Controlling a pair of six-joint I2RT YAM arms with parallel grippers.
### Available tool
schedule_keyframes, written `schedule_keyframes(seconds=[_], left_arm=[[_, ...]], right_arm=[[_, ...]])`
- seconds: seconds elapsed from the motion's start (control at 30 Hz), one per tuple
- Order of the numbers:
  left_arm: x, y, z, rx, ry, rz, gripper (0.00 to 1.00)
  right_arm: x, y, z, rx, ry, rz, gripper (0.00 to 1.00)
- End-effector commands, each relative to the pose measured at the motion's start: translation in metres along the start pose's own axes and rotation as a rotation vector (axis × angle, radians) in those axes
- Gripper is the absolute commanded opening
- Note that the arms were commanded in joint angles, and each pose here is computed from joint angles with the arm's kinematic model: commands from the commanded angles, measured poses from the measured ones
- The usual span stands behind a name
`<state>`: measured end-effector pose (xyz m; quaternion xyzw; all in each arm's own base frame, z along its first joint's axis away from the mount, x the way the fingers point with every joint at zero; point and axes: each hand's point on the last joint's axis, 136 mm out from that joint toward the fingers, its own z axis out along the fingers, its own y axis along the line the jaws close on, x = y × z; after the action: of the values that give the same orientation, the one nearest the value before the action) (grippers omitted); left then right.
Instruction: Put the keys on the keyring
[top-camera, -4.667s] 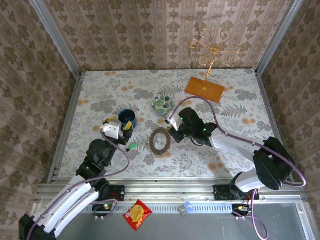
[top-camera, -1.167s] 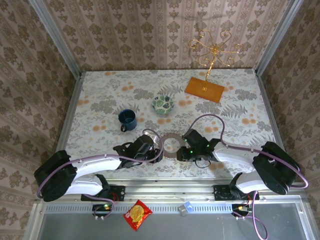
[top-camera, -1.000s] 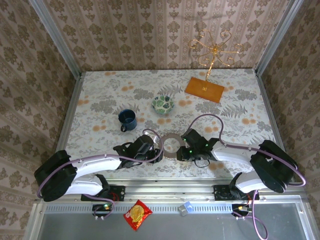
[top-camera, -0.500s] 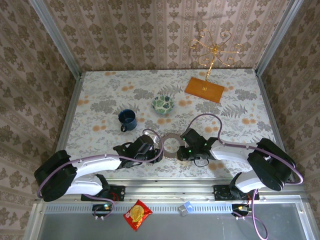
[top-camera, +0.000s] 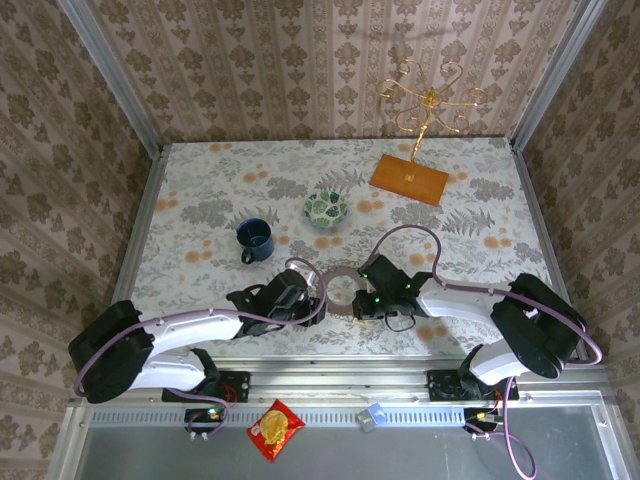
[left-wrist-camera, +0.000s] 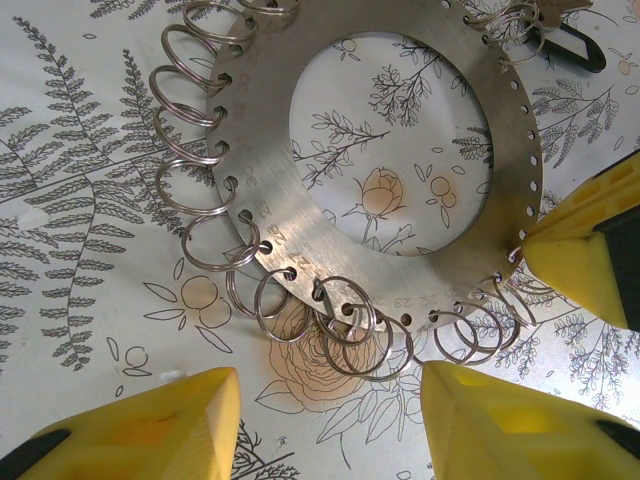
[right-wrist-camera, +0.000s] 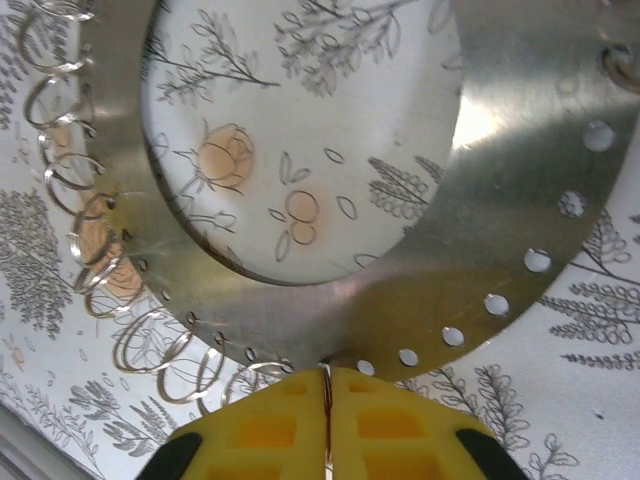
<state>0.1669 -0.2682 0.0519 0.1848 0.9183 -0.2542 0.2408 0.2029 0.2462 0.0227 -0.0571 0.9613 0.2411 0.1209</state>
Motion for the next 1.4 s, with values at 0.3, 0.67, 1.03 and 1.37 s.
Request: schedule_keyframes(seconds=[0.3,0.67,1.03,1.37], left_arm=[[-0.024,-0.001,-0.020,-0.029,-0.073,0.096,0.52],[-0.097,0.020,-0.068,-0.014,-0.257,0.236,0.53],[-0.131,-0.009,-0.090,0.143,-0.419,0.655,0.50],[-0.119,-0.049,-0.089,0.425,-0.454,0.999,0.39]], right_arm=[[-0.013,0.002,-0.035,0.028,-0.093,-0.230,0.00],[-0.049,0.038,-0.086,-0.031,-0.290,-0.564,0.00],[-0.064,0.084,-0.111,-0.200,-0.373,-0.817,0.00],[-0.067,0.102,-0.120,-0.269,-0.421,-0.989,0.00]])
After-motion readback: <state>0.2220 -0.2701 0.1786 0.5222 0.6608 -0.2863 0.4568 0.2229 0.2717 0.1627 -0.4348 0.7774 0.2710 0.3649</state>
